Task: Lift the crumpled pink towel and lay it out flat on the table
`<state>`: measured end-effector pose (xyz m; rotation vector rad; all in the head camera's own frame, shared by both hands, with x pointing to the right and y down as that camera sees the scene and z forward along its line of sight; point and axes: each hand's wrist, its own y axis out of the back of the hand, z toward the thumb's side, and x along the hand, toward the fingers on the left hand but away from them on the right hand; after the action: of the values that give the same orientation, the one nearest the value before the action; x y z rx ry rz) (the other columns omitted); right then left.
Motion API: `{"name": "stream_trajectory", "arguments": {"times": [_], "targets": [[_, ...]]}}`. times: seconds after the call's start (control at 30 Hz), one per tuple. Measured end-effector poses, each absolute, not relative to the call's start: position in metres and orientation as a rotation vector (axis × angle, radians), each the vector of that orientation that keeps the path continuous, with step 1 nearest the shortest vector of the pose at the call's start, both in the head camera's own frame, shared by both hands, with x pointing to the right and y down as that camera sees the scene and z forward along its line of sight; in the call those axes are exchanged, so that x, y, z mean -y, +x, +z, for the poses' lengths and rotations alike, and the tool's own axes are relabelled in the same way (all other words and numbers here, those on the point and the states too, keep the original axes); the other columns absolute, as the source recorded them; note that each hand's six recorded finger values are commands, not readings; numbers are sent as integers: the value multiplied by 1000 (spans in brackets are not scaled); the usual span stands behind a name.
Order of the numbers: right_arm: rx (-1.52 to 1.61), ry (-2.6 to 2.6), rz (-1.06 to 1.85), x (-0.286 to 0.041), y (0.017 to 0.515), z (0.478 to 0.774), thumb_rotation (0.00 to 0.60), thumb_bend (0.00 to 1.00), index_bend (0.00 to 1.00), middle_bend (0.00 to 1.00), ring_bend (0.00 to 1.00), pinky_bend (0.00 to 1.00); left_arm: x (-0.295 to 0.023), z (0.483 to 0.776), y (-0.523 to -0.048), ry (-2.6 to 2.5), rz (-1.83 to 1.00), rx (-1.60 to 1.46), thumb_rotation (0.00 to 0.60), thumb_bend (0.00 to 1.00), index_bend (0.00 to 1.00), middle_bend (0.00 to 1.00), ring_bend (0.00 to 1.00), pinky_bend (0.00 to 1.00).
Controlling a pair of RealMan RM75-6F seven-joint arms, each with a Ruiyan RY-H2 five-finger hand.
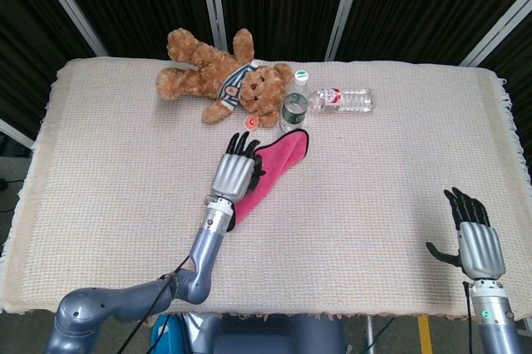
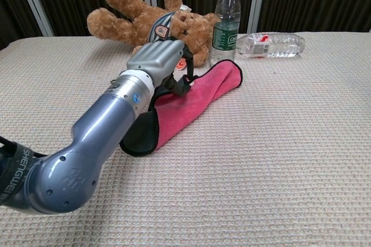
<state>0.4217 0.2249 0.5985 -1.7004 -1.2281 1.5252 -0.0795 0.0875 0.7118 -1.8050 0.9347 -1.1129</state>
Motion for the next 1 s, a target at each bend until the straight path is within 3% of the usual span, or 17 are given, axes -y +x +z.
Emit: {"name": "stream_trajectory", "arguments": {"times": [0.47, 0.8, 1.0], "targets": [[1233, -1709, 1516, -224, 420, 596, 600, 207, 0, 0, 0, 0, -88, 709, -79, -1805, -1109, -929, 600, 505, 577, 183, 0, 0], [1227, -1711, 1519, -225, 419, 597, 600, 207, 0, 0, 0, 0, -85, 701, -80, -1810, -1075, -951, 600, 509, 584, 184, 0, 0], [1215, -1727, 1509, -226, 414, 598, 600, 207, 0, 0, 0, 0, -74, 680, -82, -1814, -1011, -1004, 600, 509, 586, 187, 0, 0]]}}
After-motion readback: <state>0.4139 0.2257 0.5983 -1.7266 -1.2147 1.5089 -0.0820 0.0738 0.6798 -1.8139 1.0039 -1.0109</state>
